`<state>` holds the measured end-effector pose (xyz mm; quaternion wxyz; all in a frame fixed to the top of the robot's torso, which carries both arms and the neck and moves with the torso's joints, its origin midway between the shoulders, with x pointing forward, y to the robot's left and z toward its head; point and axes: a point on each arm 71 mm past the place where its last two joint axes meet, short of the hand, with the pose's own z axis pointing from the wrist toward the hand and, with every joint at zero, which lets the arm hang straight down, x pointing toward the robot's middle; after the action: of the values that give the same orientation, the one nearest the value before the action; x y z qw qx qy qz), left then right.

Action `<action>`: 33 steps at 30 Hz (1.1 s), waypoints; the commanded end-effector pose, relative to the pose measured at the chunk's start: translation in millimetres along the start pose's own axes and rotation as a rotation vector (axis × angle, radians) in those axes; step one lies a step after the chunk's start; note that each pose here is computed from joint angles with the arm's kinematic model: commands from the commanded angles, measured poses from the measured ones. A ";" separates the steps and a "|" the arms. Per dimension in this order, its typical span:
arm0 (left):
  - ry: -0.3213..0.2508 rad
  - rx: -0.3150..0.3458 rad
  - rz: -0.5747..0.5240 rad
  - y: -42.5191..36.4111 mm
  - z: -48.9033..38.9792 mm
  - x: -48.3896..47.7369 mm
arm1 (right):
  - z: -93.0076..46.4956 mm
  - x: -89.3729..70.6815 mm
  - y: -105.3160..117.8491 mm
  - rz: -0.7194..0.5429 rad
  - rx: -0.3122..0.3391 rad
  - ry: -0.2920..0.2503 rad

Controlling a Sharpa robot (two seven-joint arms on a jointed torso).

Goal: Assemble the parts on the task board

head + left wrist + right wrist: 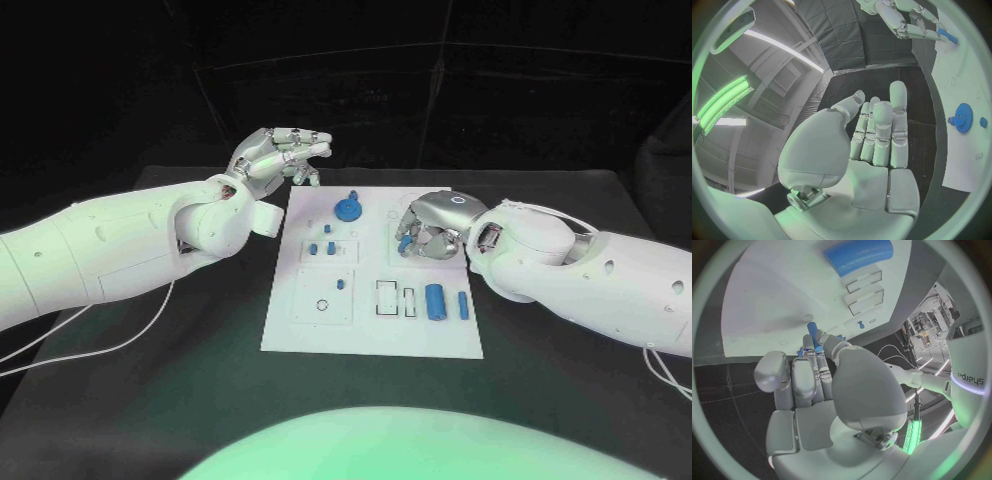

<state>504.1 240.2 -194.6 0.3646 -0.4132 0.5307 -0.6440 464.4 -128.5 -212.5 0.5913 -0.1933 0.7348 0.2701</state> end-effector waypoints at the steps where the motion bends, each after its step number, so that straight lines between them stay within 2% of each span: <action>1: 0.006 0.005 -0.006 -1.4 0.4 -0.4 | -5.8 -8.3 4.1 0.065 -0.017 -0.075; 5: 0.005 0.005 -0.006 -1.4 0.5 -0.8 | -14.1 -11.7 13.4 0.093 -0.038 -0.082; 9: 0.004 0.004 -0.005 -1.0 1.1 -0.7 | -17.1 -15.2 32.9 0.123 -0.093 -0.095; 12: 0.005 0.004 -0.005 -0.7 1.8 -0.4 | -13.4 -15.8 48.4 0.137 -0.136 -0.094; 16: 0.007 0.005 -0.006 -0.2 3.1 0.7 | -1.1 -13.1 71.8 0.133 -0.203 -0.079; 25: 0.013 0.006 -0.008 1.2 6.4 3.8 | 17.9 19.1 112.7 0.124 -0.306 0.005; 33: 0.018 0.005 -0.011 2.0 8.2 6.6 | 25.8 39.6 126.9 0.097 -0.335 0.073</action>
<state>508.9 232.0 -196.5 0.3617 -0.4116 0.5320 -0.6456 400.0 -13.7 -231.6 0.5196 -0.2348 0.7081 0.4165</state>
